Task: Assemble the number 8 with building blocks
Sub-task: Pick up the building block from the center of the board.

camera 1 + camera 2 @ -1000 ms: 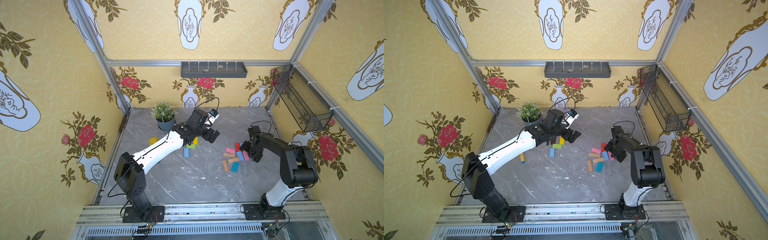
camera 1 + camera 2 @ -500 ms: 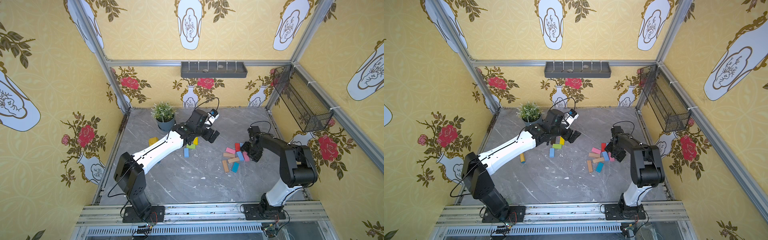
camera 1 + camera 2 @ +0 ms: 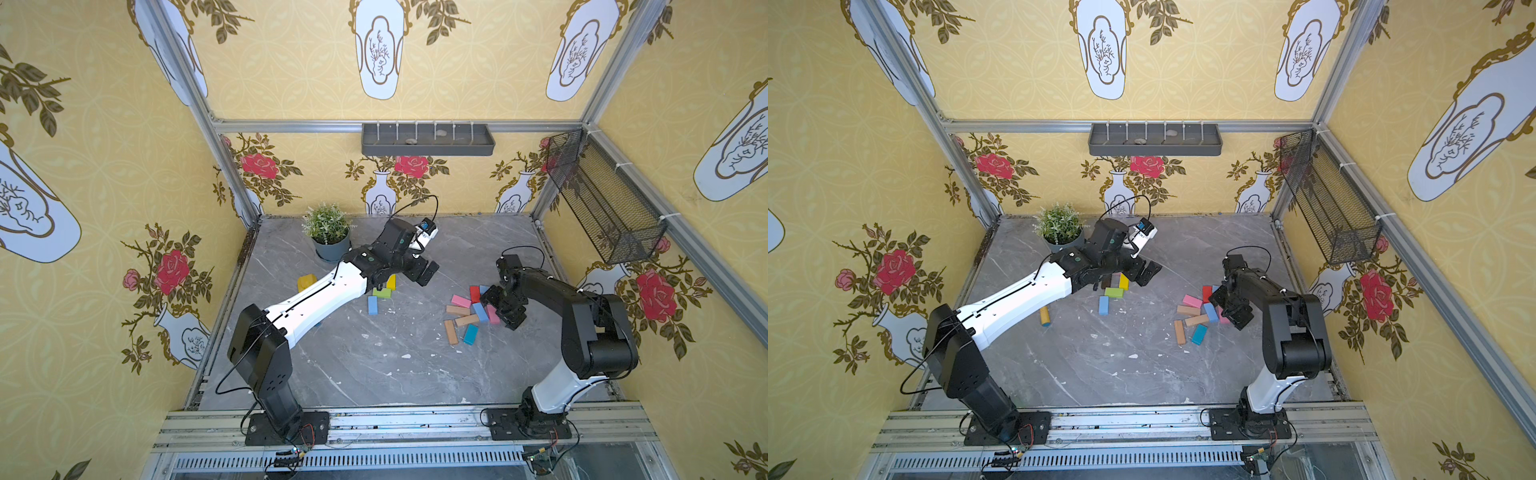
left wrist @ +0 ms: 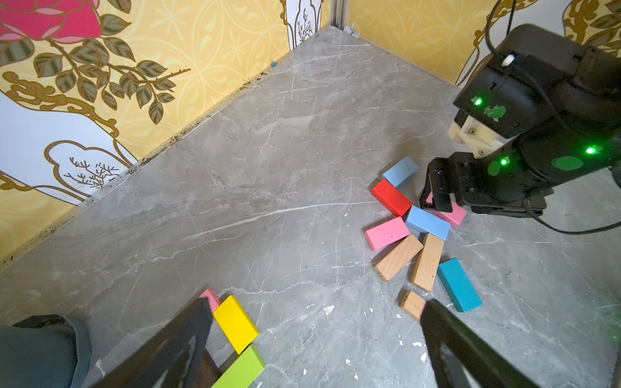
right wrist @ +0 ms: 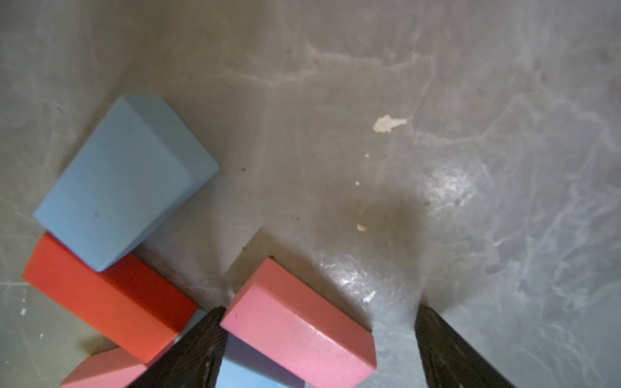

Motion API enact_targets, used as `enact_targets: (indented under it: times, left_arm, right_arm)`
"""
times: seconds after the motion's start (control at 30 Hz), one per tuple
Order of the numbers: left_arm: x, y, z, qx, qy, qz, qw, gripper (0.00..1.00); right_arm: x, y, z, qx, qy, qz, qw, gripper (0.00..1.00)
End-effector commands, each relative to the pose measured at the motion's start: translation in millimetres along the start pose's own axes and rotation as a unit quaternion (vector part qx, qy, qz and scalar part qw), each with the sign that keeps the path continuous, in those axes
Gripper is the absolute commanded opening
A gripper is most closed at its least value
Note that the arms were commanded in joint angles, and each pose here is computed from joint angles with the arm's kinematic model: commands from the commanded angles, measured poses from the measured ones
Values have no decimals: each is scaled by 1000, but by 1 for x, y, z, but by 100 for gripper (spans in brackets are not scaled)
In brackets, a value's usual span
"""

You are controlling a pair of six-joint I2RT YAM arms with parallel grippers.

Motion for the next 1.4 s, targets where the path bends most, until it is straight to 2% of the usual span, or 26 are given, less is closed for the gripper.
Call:
enact_targets:
  times: [0.0, 0.57, 1.07, 1.27, 1.37]
  left_arm:
    - [0, 0, 1, 0, -3, -5, 1000, 100]
    - [0, 1, 2, 1, -7, -4, 1000, 100]
    - [0, 1, 3, 1, -11, -5, 1000, 100]
    - [-2, 0, 4, 0, -15, -9, 1000, 100]
    - [-3, 0, 5, 1, -16, -11, 1000, 100]
  right_arm:
    - [1, 9, -4, 38, 10, 25, 999, 90]
    - [6, 8, 8, 50, 6, 38, 998, 83]
    - [6, 5, 4, 47, 20, 26, 998, 61]
    - [4, 3, 1, 43, 27, 16, 999, 46]
    - [1, 1, 1, 37, 28, 11, 999, 42]
Point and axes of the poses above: each gripper's point midway between its finger pads, its own x axis out along the fingers, its own z axis along the line the jaws close on, y = z × x, the point moved 4 cm from there along -x, back along the fingers, and after that the axes turned 7 degrees about -x, right-handed, at the moved point
